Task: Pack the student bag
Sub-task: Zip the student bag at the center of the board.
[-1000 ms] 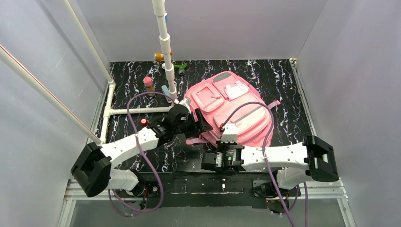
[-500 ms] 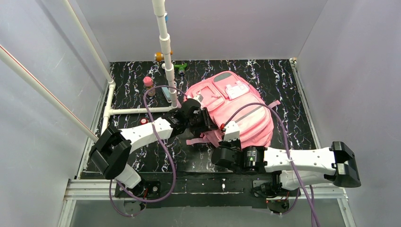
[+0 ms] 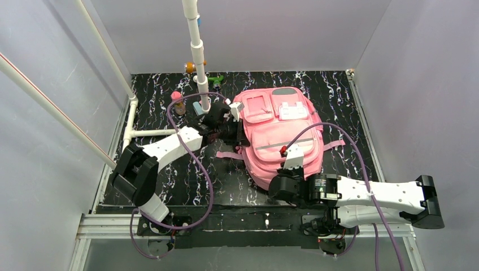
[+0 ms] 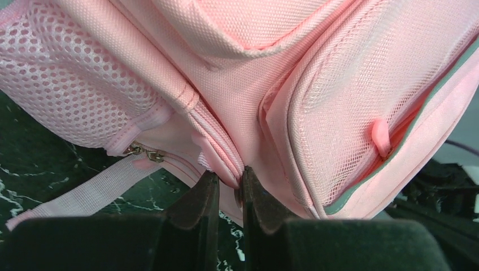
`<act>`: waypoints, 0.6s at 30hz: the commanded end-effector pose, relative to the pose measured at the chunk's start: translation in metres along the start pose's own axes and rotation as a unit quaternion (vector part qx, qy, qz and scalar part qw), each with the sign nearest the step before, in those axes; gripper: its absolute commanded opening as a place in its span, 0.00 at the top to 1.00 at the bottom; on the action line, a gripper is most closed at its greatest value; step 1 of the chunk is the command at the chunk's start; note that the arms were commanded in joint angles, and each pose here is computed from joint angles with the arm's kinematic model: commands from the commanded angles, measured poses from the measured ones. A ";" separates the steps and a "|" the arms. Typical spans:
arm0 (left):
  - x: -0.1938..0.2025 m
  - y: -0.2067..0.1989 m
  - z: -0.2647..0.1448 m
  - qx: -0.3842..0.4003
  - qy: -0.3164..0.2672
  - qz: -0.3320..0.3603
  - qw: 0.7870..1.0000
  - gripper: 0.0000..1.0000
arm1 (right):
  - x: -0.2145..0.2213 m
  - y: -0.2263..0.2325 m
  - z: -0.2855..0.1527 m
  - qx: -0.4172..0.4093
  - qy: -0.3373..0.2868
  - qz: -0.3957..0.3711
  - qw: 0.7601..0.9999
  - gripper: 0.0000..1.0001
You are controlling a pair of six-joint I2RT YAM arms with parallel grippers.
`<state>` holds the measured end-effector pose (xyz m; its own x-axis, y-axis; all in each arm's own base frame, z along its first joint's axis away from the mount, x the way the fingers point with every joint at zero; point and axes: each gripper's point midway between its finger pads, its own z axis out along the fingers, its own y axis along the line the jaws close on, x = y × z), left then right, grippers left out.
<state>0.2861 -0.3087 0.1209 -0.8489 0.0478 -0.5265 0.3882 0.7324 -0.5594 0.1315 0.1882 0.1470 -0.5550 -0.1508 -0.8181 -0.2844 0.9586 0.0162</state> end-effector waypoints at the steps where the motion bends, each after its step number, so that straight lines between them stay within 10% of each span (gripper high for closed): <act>1: -0.038 0.030 -0.018 -0.015 -0.008 0.102 0.995 1.00 | -0.001 -0.048 -0.015 0.110 0.014 -0.011 0.994 0.99; 9: -0.051 0.030 -0.039 0.052 0.010 0.058 0.997 0.99 | -0.023 -0.067 -0.022 0.175 -0.022 -0.024 0.984 0.99; 14: -0.031 -0.020 -0.063 0.129 0.000 0.100 0.986 0.58 | -0.030 -0.042 -0.015 0.117 -0.031 -0.037 0.992 0.99; 18: -0.019 -0.046 -0.075 0.155 -0.018 0.123 0.980 0.50 | -0.035 -0.023 -0.011 0.049 -0.055 0.002 0.997 0.99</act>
<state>0.2925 -0.2722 0.1508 -0.8038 0.1602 -0.5730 0.5364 0.6116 -0.5815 0.1413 0.1504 0.1652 -0.5353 -0.1987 -0.8210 -0.1387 0.9794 -0.1466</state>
